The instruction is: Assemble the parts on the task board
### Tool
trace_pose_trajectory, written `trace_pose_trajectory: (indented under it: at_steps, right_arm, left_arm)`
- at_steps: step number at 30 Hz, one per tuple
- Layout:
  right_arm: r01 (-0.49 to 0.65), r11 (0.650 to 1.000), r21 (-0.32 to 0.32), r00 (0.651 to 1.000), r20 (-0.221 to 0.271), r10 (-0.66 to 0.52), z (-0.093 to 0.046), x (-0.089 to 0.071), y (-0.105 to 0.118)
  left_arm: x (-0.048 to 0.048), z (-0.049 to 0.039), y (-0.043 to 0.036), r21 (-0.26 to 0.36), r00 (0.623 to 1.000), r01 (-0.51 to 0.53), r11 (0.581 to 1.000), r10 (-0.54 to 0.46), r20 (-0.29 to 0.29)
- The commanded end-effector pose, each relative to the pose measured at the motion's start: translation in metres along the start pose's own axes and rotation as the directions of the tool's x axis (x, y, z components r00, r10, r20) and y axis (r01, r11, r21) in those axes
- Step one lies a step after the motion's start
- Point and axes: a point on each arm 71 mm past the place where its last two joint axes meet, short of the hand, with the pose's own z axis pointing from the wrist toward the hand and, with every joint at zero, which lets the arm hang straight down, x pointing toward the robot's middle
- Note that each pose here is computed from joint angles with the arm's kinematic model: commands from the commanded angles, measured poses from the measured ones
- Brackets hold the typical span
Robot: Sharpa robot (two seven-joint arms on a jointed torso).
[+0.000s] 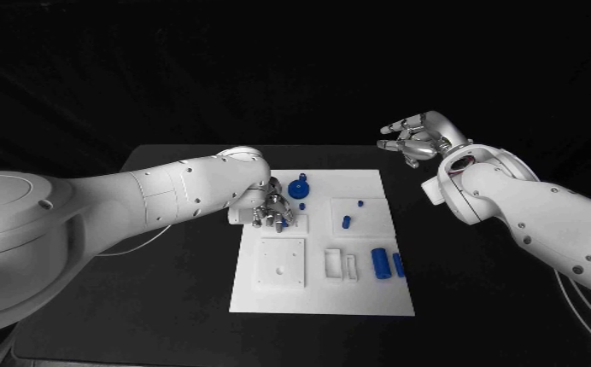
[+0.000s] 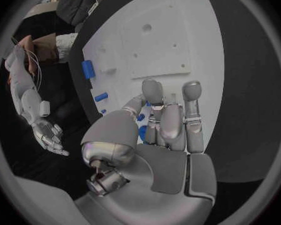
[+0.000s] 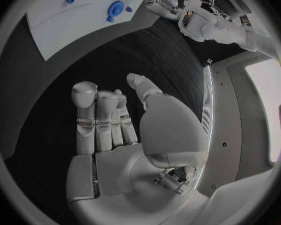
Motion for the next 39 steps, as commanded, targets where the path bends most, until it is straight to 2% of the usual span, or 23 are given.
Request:
trace_pose_trajectory:
  at_steps: [1, 21, 31, 35, 39]
  right_arm:
    - [0.006, 1.000, -0.009, 1.000, -0.014, -0.006, 0.000, 0.002, 0.001]
    - [0.006, 1.000, -0.007, 1.000, -0.013, -0.006, 0.000, 0.002, 0.001]
    - [0.006, 1.000, -0.005, 1.000, -0.011, -0.007, -0.001, 0.002, -0.001]
    - [0.007, 1.000, -0.004, 1.000, -0.010, -0.007, -0.001, 0.002, -0.001]
    - [0.007, 1.000, -0.003, 1.000, -0.009, -0.008, -0.001, 0.001, -0.002]
  left_arm:
    - [0.0022, 0.0011, 0.0011, -0.013, 1.000, -0.004, 1.000, 0.004, -0.021]
    - [-0.0027, 0.0012, 0.0069, -0.024, 1.000, -0.006, 1.000, 0.007, 0.023]
    - [-0.0058, -0.0036, 0.0075, 0.011, 0.999, 0.035, 0.999, -0.035, 0.024]
    - [-0.0134, -0.0112, 0.0066, 0.032, 0.997, 0.071, 0.997, -0.072, 0.030]
    - [-0.0279, -0.0225, 0.0078, 0.044, 0.994, 0.093, 0.995, -0.095, 0.051]
